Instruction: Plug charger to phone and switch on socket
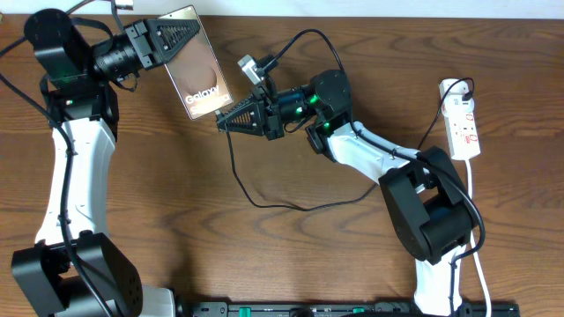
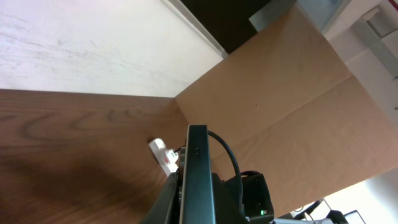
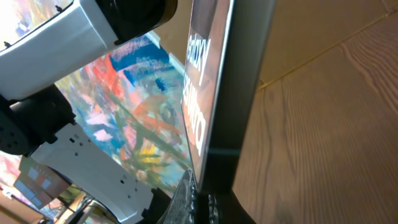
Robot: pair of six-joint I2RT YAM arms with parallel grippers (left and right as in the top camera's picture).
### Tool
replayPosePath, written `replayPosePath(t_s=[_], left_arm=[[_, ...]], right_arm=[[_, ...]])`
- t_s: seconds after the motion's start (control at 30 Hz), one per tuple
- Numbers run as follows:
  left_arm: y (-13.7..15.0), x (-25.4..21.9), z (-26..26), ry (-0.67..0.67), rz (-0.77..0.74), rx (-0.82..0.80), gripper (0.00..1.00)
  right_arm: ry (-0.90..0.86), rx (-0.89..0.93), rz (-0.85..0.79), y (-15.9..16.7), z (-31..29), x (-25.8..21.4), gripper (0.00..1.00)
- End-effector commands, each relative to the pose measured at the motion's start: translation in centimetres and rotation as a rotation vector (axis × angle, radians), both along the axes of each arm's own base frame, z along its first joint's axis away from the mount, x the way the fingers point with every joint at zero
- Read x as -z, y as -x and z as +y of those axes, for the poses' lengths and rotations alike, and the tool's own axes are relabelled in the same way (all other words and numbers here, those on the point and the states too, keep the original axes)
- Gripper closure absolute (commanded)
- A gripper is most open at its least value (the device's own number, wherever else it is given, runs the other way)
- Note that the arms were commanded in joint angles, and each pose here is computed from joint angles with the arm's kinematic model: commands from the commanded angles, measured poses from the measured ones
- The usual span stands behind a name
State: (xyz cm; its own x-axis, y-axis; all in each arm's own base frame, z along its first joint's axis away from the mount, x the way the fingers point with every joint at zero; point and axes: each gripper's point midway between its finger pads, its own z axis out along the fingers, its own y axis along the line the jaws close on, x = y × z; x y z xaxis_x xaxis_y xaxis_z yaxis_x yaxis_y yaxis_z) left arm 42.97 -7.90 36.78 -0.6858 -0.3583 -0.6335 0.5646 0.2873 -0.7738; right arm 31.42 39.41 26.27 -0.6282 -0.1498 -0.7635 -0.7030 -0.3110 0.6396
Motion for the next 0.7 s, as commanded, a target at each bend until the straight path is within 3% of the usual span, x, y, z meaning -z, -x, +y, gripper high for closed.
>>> replayPosePath(t_s=[0.0, 0.67], left_arm=[[0.12, -0.25, -0.06, -0.007, -0.02, 0.002, 0.92], [0.2, -0.24, -0.12, -0.017, -0.039, 0.007, 0.93]], right_arm=[[-0.031, 0.005, -0.046, 0.18, 0.46, -1.21, 0.99], [-0.035, 0.017, -0.045, -0.04, 0.47, -1.29, 0.99]])
